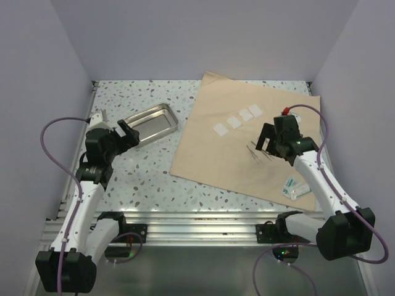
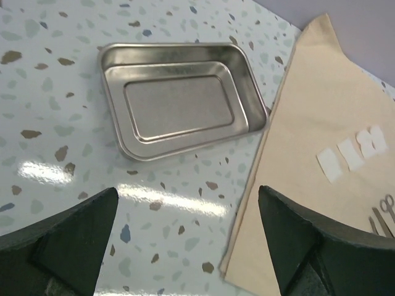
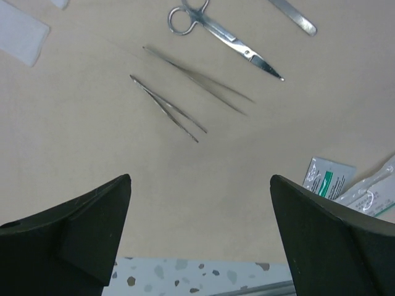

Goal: Prepare the surgical pack

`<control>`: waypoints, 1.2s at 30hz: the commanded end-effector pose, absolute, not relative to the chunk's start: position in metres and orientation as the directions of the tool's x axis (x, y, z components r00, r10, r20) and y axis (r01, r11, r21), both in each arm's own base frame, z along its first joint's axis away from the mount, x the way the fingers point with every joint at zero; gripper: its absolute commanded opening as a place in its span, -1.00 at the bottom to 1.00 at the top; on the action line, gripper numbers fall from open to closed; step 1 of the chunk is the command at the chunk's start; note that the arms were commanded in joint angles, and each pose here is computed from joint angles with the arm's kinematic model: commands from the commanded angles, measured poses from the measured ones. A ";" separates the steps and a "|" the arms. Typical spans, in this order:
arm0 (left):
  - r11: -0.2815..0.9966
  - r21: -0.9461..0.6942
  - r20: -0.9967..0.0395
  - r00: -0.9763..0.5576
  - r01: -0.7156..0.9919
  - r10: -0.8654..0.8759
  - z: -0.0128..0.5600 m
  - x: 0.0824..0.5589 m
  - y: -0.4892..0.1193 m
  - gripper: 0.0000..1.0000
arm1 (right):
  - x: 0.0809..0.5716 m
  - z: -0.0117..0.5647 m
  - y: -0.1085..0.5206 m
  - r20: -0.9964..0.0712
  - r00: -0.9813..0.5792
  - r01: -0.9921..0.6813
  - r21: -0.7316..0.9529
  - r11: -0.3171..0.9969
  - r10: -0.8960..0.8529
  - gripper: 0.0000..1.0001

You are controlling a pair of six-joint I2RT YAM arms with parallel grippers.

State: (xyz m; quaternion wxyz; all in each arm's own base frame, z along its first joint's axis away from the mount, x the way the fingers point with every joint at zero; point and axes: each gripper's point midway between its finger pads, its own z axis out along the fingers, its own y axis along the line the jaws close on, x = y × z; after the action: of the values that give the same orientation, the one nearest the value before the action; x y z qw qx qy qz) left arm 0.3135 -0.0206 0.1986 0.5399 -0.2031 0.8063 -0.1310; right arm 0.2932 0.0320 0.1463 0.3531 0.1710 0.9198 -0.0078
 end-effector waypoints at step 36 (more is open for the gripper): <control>0.846 -0.533 -0.552 -0.750 -0.020 -0.366 0.140 0.272 -0.088 0.60 | 0.353 0.096 0.098 -0.335 -0.942 -0.009 0.090 0.996 0.022 0.67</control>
State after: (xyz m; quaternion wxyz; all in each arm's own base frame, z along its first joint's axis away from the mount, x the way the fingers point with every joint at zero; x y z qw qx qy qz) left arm 0.2695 -0.0885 0.1336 0.3307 -0.1254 0.8981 -0.2614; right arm 0.3554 0.1042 0.1059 0.1733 0.0289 0.9824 0.0640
